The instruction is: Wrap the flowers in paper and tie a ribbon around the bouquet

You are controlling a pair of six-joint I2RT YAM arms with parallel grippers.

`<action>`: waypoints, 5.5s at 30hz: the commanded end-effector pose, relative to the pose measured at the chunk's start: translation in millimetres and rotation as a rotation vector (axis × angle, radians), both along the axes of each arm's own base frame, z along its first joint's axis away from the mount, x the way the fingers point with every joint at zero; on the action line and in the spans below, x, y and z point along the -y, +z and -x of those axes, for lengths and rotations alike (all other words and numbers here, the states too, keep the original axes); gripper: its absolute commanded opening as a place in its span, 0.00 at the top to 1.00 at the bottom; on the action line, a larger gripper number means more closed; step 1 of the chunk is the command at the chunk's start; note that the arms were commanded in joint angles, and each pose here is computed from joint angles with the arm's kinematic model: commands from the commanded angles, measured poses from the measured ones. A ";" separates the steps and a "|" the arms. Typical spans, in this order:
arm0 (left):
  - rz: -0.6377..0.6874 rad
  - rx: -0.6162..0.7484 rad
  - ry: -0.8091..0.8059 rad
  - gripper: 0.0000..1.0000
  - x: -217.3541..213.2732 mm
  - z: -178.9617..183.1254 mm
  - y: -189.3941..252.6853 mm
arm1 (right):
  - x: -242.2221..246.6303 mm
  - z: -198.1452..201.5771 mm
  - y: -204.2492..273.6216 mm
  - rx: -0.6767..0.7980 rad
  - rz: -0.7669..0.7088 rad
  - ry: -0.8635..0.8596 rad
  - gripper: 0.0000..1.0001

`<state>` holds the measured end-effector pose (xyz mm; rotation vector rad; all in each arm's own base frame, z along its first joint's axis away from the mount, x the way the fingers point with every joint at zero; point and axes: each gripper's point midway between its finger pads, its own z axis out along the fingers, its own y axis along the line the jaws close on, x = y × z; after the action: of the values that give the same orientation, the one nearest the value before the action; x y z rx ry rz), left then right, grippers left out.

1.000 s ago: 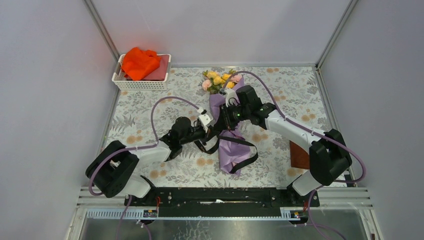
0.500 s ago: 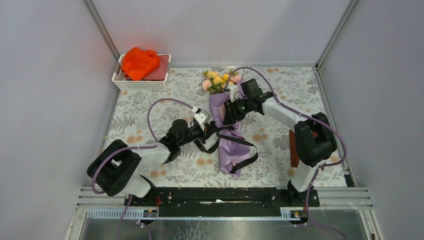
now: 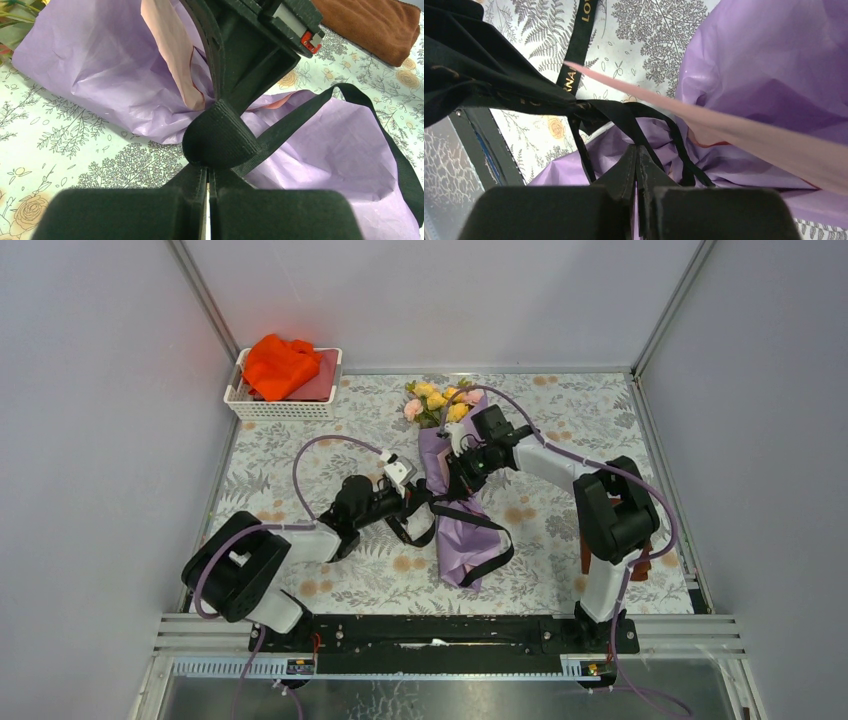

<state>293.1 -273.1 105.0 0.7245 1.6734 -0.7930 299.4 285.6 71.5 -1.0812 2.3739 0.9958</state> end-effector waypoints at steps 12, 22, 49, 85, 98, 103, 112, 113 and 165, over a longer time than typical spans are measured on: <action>0.024 0.236 -0.141 1.00 21.5 -12.6 31.9 | 12.9 27.3 70.0 0.075 -0.084 -0.087 1.00; -0.053 0.295 -0.218 1.00 32.8 -19.9 14.0 | 17.5 55.2 53.8 -0.067 -0.127 -0.039 0.74; -0.089 0.303 -0.252 1.00 25.9 -5.6 5.2 | -1.2 45.8 2.4 -0.122 -0.036 -0.090 0.91; -0.104 0.276 -0.255 1.00 25.4 -5.4 1.4 | 12.7 28.5 -47.4 0.057 0.209 -0.148 0.66; -0.110 0.285 -0.250 1.00 23.8 -5.6 3.2 | 7.4 27.8 20.1 0.139 0.105 -0.132 1.00; -0.107 0.290 -0.250 1.00 23.3 -4.1 5.2 | 16.4 20.7 46.7 0.181 0.051 -0.171 1.00; -0.105 0.293 -0.258 1.00 23.0 -1.4 5.5 | 35.7 12.9 48.2 0.179 0.066 -0.231 1.00; -0.105 0.291 -0.259 1.00 22.9 -1.1 4.9 | 37.5 12.9 46.8 0.174 0.070 -0.234 1.00; -0.149 0.328 -0.282 1.00 26.2 -2.1 -6.6 | -12.1 37.0 7.0 0.010 -0.058 0.018 0.63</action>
<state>293.2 -298.4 92.5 1.1435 1.4033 -0.7292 256.1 276.6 49.4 -1.0468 2.4522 0.9611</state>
